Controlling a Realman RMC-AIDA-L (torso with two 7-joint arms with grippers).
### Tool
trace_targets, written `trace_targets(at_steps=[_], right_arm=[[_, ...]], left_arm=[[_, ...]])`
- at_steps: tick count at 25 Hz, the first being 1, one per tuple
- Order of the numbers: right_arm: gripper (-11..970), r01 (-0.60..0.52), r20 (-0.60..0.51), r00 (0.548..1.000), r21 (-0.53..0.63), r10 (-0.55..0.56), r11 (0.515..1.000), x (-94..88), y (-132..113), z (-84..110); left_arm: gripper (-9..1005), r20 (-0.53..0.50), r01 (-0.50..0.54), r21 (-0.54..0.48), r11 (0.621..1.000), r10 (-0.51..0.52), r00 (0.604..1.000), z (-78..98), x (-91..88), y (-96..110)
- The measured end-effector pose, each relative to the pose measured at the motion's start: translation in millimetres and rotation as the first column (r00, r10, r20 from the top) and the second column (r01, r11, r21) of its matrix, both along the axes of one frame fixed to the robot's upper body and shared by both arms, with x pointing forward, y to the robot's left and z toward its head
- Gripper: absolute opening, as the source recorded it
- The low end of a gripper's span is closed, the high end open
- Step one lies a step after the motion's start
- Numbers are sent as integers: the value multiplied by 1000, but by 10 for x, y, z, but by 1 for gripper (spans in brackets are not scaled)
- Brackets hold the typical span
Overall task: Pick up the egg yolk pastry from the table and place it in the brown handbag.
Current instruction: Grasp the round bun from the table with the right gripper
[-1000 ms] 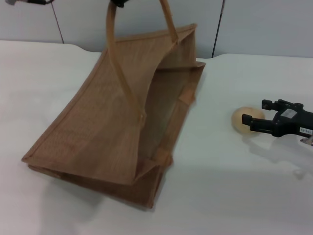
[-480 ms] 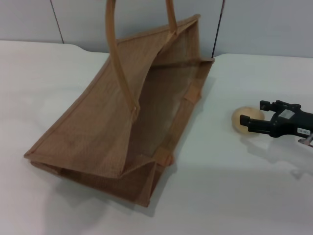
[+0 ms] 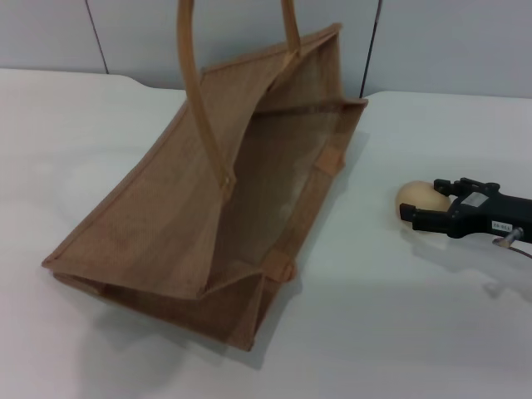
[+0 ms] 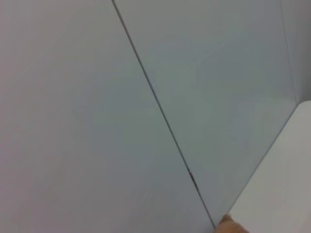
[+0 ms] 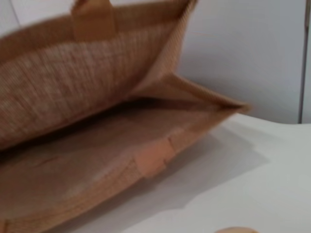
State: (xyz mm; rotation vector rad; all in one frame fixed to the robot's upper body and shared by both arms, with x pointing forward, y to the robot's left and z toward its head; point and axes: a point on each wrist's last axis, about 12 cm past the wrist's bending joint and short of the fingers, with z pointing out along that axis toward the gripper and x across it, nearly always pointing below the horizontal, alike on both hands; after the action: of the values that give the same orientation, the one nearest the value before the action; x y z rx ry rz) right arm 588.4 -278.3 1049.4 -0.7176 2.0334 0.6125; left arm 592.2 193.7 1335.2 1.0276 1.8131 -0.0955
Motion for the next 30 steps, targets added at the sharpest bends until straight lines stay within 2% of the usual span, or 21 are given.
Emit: trace_targets(at_steps=[18, 24, 30], right_arm=[[895, 3, -1, 1000, 7, -3, 1000, 99, 54, 91], [894, -16, -53, 998, -45, 13, 999, 110, 47, 94], [894, -16, -48, 999, -59, 14, 998, 137, 27, 136]], left_arm=[[118, 1, -15, 10, 1000, 15, 1000, -12, -2, 32], [118, 3, -29, 25, 999, 29, 1000, -19, 9, 42], [118, 1, -32, 25, 999, 32, 999, -25, 10, 50]])
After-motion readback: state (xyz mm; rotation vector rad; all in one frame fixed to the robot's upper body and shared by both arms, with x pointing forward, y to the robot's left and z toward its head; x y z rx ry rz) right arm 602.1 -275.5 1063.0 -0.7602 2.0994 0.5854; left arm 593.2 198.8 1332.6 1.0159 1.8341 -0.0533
